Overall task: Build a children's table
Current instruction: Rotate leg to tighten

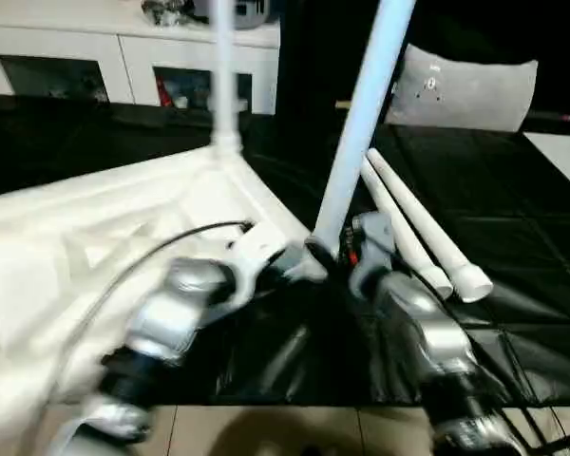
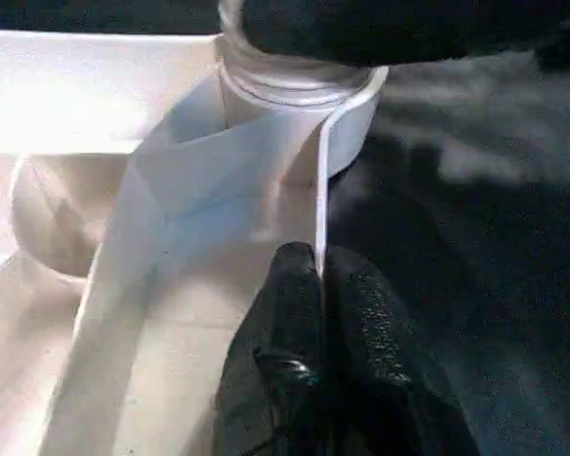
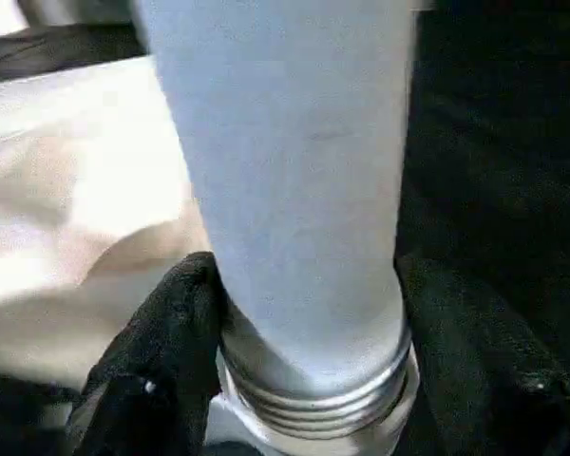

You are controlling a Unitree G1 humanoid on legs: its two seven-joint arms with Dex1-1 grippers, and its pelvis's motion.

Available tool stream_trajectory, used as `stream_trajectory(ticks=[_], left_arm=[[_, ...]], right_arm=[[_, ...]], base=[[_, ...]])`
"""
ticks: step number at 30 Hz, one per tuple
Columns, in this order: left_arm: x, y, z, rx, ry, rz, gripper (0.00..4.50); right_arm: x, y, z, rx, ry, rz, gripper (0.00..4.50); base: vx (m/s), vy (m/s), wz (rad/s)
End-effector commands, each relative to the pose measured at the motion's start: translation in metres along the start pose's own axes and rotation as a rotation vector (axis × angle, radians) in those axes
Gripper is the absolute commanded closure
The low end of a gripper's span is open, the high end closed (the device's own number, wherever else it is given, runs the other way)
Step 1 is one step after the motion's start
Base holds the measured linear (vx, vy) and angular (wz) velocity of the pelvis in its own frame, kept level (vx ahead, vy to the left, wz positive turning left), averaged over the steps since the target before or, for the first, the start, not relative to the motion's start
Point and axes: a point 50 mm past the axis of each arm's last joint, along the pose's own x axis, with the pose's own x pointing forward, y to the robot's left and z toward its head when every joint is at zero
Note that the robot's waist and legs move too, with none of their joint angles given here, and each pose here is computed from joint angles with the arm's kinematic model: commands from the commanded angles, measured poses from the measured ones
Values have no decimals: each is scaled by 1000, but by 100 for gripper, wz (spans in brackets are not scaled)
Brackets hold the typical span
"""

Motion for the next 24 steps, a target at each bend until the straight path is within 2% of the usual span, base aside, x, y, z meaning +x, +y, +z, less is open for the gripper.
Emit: stream_trajectory(ticks=[1,2,4,7,10,11,14,15,16,18,20,21,24], left_arm=[[8,-11,30,19,-99,-7,450],[9,-11,32,16,-102,1,450],[10,-12,34,39,-96,12,450],[9,-12,30,94,-77,3,450],[6,-10,25,103,-60,-2,450],[4,-8,22,114,-50,-10,450],[1,-4,15,131,-33,-25,450],[-2,-1,11,145,-25,-44,450],[-2,-1,11,145,-25,-44,450],[-6,2,6,183,-12,-93,450],[-7,3,5,189,-9,-103,450],[-10,4,2,218,-1,-147,450],[-15,6,-1,259,7,-207,450]], right_arm=[[10,35,-12,36,48,134,193],[10,36,-11,32,41,133,143],[10,34,-12,3,40,103,143],[6,23,-16,0,41,43,102],[0,15,-13,2,24,24,90],[-4,11,-12,-5,9,34,67],[-13,3,-8,-21,-21,58,53],[-21,-2,-5,-42,-44,95,53],[-21,-2,-5,-42,-44,95,33],[-34,-12,2,-119,-64,147,15],[-37,-14,3,-135,-66,155,6],[-47,-21,9,-191,-70,220,6],[-58,-28,14,-260,-45,315,6]], base=[[0,0,0],[0,0,0],[0,0,0],[0,0,0],[0,0,0],[0,0,0],[0,0,0],[0,0,0],[0,0,0],[0,0,0],[0,0,0],[0,0,0],[0,0,0]])
